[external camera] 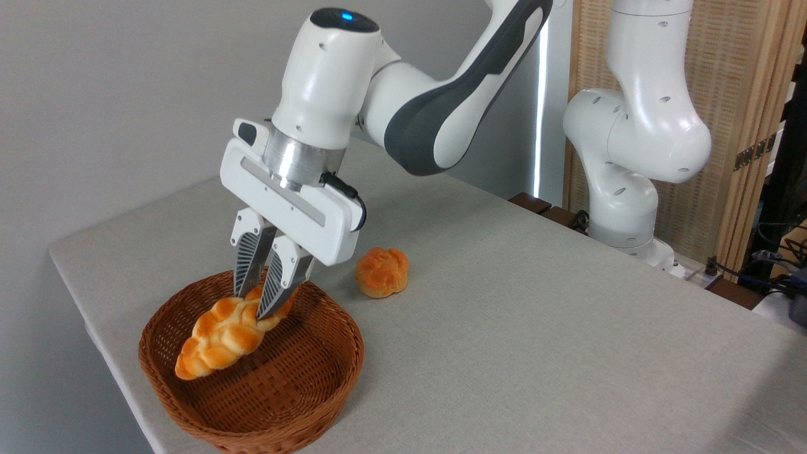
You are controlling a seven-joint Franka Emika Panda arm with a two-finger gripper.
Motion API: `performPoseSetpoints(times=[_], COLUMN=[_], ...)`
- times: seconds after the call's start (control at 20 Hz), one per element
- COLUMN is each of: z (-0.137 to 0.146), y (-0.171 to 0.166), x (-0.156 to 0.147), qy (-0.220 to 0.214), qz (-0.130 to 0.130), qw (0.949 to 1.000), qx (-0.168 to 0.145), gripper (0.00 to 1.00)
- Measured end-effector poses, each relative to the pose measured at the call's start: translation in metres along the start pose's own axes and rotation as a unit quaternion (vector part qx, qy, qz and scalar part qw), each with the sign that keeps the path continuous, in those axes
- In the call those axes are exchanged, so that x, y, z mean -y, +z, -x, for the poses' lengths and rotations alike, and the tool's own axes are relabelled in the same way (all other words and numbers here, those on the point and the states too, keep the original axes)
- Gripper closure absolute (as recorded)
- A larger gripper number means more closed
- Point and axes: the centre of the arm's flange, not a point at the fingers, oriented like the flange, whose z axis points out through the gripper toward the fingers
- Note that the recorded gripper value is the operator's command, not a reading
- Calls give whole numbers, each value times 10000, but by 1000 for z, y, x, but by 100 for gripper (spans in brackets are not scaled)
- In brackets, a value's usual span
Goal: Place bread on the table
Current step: 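Lift the braided roll out of the basket and carry it beside the bun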
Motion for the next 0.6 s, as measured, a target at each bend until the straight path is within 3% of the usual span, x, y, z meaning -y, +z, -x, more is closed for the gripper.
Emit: performPoseSetpoints(times=[0.3,0.5,0.6], z=[3,24,40], y=[-44,-81,-99], x=[-2,14,25], qy=[-9,366,671], qz=[257,475,570], qw=[9994,9964,9924], qx=[250,605,858], gripper=[68,68,68])
